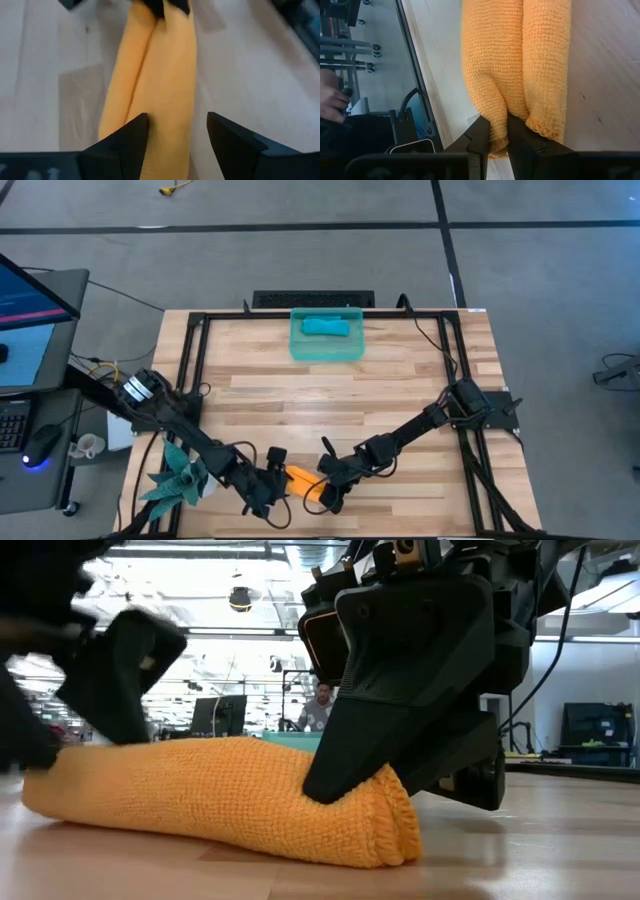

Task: Roll microfiber towels into tight, uniform cylinder then place into a basket
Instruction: Roll the orange microfiber cloth

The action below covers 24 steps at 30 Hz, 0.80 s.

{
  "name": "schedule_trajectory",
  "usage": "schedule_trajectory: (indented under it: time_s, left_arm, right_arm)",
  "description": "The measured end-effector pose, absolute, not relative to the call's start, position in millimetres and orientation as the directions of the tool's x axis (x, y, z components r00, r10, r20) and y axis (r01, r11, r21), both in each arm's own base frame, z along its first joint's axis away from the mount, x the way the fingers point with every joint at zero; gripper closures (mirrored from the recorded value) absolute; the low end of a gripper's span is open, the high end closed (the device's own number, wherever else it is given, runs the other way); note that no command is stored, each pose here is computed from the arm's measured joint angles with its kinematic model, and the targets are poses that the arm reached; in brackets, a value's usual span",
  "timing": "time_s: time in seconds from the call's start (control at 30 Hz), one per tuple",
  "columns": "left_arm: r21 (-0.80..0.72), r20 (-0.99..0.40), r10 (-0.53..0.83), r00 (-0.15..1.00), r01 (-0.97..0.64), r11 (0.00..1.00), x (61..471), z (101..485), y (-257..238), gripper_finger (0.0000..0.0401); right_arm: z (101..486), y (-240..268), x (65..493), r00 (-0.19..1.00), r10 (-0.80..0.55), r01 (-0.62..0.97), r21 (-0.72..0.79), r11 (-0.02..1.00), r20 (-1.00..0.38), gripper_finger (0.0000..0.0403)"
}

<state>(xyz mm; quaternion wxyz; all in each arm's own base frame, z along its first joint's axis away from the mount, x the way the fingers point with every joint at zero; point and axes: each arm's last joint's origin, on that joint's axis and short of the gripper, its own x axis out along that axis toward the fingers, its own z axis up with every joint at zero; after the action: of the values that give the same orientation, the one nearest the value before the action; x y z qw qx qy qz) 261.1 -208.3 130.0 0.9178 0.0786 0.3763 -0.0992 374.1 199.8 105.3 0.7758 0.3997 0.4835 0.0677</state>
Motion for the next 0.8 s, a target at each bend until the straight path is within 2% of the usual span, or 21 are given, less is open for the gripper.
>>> schedule_trajectory:
  time_s: [0.17,0.37,0.47,0.57,0.8]
  left_arm:
    - [0.083,-0.73,-0.101,0.676,0.234,0.969,264,110,-211,0.0204]
    - [0.115,-0.72,0.028,0.693,0.079,0.99,265,103,-205,0.0205]
    - [0.09,-0.725,0.047,0.688,0.028,0.996,267,102,-202,0.0211]
    - [0.024,-0.743,0.022,0.669,-0.006,1.0,270,102,-197,0.0245]
    - [-0.174,-0.77,-0.129,0.625,-0.011,0.985,274,103,-198,0.0374]
  right_arm:
    - [105,200,374,0.522,0.494,0.28,0.686,0.671,-0.696,0.0323]
    - [105,200,374,0.52,0.497,0.269,0.686,0.676,-0.694,0.0323]
    - [105,200,374,0.516,0.504,0.221,0.675,0.703,-0.693,0.0323]
    - [106,200,374,0.507,0.516,0.188,0.672,0.716,-0.691,0.0324]
    - [106,202,373,0.488,0.541,0.167,0.682,0.712,-0.684,0.0323]
